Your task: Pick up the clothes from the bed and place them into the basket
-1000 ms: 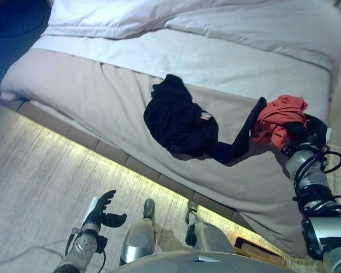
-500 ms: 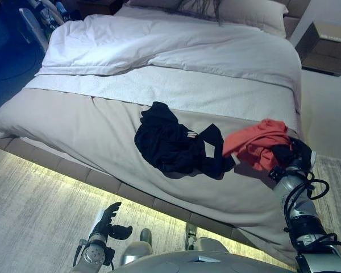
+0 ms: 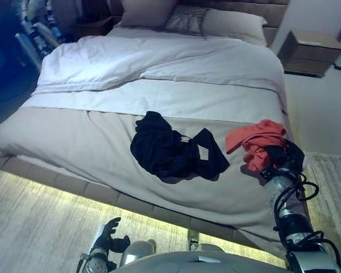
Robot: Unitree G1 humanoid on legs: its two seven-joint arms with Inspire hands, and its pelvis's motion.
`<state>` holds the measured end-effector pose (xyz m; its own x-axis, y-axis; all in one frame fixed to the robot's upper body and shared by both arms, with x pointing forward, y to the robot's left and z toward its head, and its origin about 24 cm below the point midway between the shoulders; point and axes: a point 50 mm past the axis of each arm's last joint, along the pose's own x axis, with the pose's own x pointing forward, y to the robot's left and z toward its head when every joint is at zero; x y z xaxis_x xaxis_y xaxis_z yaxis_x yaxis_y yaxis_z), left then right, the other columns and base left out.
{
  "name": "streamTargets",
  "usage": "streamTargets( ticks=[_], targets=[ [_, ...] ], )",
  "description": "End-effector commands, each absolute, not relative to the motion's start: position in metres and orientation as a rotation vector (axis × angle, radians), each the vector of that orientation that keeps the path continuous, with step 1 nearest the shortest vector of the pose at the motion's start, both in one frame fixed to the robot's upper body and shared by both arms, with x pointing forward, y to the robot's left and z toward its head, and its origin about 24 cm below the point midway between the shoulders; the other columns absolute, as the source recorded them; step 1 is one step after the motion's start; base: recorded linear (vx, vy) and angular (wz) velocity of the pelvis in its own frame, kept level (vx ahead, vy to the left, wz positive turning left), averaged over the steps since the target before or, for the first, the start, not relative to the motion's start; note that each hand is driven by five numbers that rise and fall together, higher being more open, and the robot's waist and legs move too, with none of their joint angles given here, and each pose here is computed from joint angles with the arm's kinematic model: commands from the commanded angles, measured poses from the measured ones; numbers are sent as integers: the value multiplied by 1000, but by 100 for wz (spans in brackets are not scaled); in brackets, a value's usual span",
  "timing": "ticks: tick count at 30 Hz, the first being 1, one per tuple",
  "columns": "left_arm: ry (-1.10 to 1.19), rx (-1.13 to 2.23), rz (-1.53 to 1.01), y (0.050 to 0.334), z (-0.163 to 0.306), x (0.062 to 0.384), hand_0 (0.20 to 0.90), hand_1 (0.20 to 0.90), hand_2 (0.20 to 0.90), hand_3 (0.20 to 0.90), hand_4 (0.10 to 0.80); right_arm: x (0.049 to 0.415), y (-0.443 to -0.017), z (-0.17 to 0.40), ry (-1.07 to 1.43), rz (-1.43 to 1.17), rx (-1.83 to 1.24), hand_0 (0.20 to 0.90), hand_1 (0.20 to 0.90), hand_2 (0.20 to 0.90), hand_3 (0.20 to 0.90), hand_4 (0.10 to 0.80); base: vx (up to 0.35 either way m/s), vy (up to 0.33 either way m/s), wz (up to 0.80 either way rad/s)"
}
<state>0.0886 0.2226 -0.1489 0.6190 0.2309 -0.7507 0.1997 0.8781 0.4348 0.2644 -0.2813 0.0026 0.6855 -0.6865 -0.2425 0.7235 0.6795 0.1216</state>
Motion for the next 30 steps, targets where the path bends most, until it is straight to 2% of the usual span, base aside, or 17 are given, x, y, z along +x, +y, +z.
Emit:
streamTargets(
  ticks=[1, 6, 9, 12, 17, 25, 30],
  targets=[
    [793, 540, -23, 222, -139, 117, 900, 900, 900, 900, 800, 276, -298, 63, -155, -875, 274, 300, 300, 300, 200, 100, -79, 205, -98],
    [785, 577, -34, 237, -133, 130, 900, 900, 900, 900, 800, 255, -299, 54, -182, -904, 277, 300, 300, 300, 200, 100, -100, 218, -57],
    [823, 600, -33, 246, -134, 126, 900, 900, 900, 900, 800, 247, -308, 51, -163, -909, 277, 300, 300, 300, 200, 100, -127, 206, -53],
    [830, 622, -46, 250, -134, 119, 900, 900, 900, 900, 800, 246, -309, 44, -121, -913, 276, 300, 300, 300, 200, 100, -221, 171, -90],
    [838, 583, 26, 253, -133, 129, 900, 900, 900, 900, 800, 255, -293, 20, -13, -871, 266, 300, 300, 300, 200, 100, -279, 81, -112],
    [820, 560, 57, 248, -133, 130, 900, 900, 900, 900, 800, 267, -250, -7, 135, -818, 234, 300, 300, 300, 200, 100, -179, -162, -109],
    [769, 532, 1, 234, -132, 137, 900, 900, 900, 900, 800, 264, -260, -16, 196, -847, 212, 300, 300, 300, 200, 100, -96, -146, -89]
  ],
)
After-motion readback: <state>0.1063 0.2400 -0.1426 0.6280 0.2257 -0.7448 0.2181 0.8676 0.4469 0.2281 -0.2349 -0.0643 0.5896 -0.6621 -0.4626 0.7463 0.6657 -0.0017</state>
